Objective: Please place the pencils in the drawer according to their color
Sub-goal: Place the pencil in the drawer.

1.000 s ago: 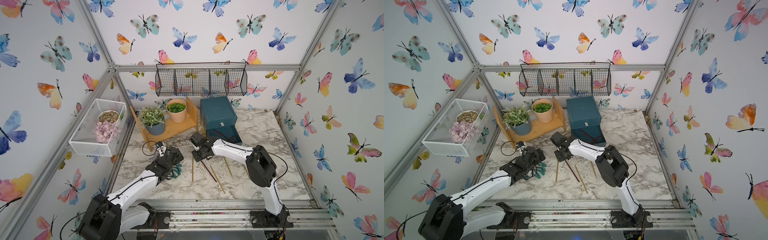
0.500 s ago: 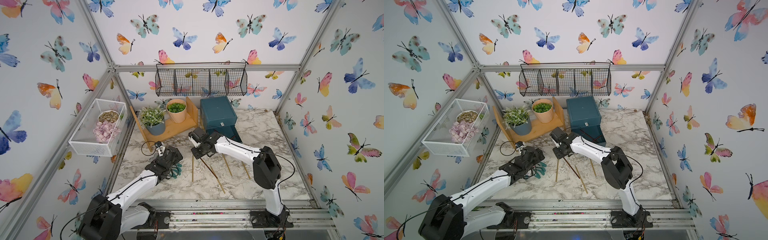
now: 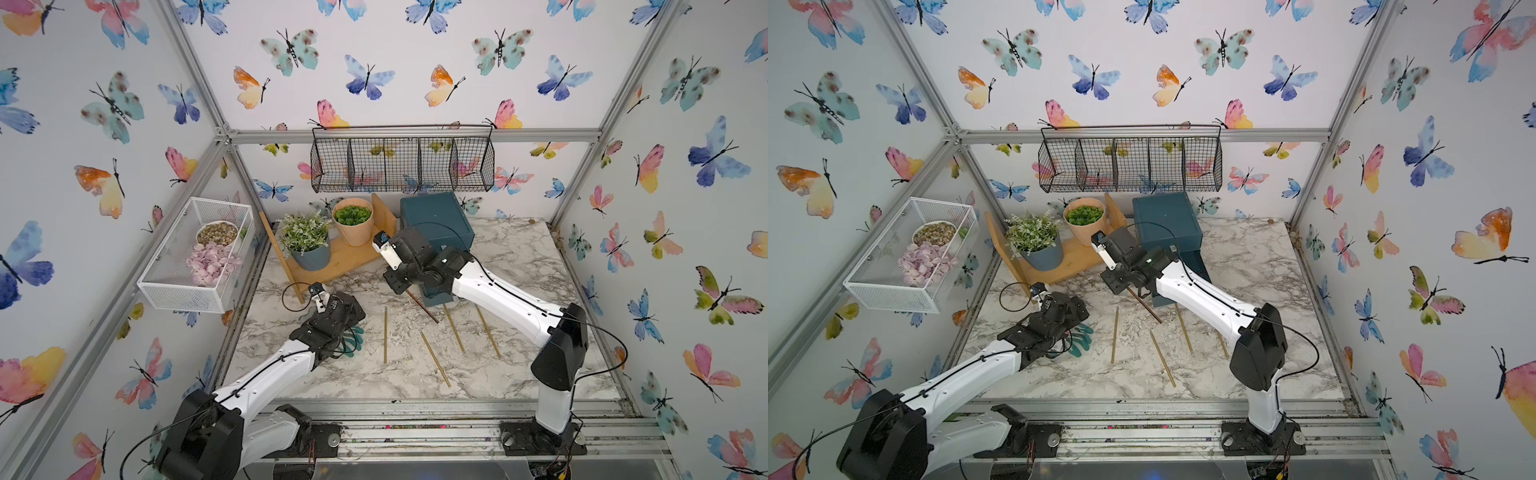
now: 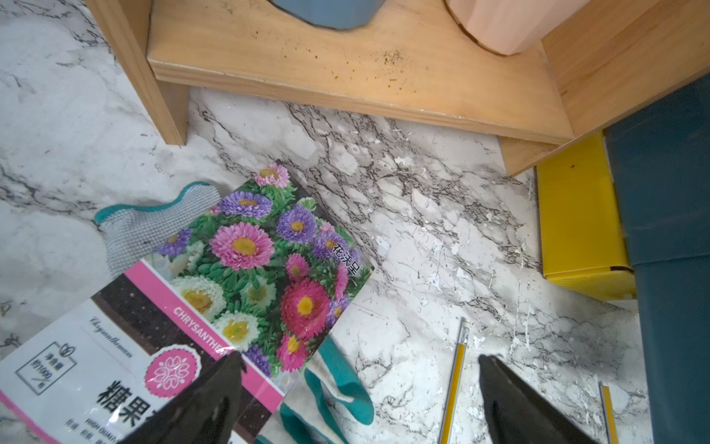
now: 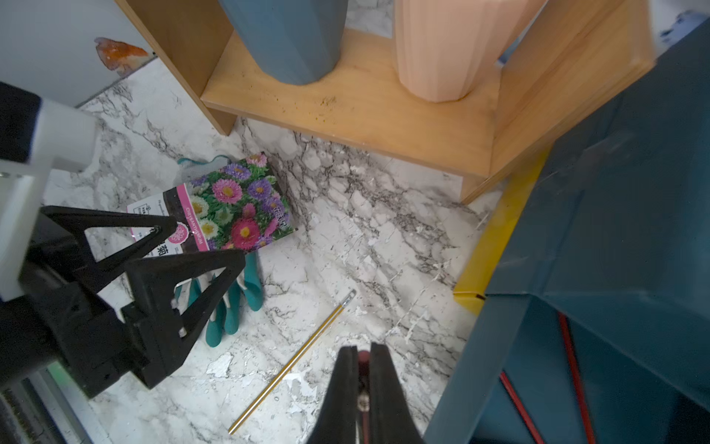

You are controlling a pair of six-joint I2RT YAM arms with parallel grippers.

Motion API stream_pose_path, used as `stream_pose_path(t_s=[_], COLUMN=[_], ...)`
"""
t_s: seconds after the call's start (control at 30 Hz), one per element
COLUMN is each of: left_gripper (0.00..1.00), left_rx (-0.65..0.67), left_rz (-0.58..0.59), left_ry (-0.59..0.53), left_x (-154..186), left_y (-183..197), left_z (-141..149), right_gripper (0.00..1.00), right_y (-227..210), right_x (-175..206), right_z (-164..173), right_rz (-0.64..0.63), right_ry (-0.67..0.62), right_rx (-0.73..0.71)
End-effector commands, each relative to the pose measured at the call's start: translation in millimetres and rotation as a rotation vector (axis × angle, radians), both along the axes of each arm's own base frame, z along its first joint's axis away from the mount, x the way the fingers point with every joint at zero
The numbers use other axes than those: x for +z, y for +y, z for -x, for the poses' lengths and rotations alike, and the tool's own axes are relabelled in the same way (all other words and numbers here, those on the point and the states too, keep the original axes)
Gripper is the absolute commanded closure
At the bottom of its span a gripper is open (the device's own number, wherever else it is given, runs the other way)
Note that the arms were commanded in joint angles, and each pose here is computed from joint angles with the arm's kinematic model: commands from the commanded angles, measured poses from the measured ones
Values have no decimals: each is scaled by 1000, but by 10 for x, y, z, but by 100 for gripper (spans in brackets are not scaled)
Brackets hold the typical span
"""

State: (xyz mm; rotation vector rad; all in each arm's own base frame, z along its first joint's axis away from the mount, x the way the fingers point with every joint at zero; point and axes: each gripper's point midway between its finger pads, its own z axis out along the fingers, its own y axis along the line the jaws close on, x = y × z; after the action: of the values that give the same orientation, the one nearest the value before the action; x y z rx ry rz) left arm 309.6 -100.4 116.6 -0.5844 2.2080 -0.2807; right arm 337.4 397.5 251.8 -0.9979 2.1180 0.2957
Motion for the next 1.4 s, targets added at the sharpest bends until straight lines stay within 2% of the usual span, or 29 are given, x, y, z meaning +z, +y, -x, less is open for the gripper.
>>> stream_pose_path(t_s=[0.0, 0.2, 0.47, 0.9, 1.37], left_gripper=[2, 2, 2, 2, 2], left_rx=[-4, -7, -10, -14, -13], left_rz=[15, 21, 30, 31, 27], left_ry=[-11, -14, -17, -17, -14], left_x=[58, 67, 80, 88, 86], left_y=[3, -10, -26, -49, -46], left_z=[-3, -14, -24, -55, -58], right_gripper=[96, 96, 96, 96, 97], right_y=[-100, -244, -508, -979, -1164], right_x=[476, 753, 818, 318, -87], right_z=[-173, -335, -546, -1022, -878], right_rz=[-33, -24, -20, -25, -13], right_ry=[-201, -391, -574, -444, -343], right_rx=[-30, -57, -50, -143, -160])
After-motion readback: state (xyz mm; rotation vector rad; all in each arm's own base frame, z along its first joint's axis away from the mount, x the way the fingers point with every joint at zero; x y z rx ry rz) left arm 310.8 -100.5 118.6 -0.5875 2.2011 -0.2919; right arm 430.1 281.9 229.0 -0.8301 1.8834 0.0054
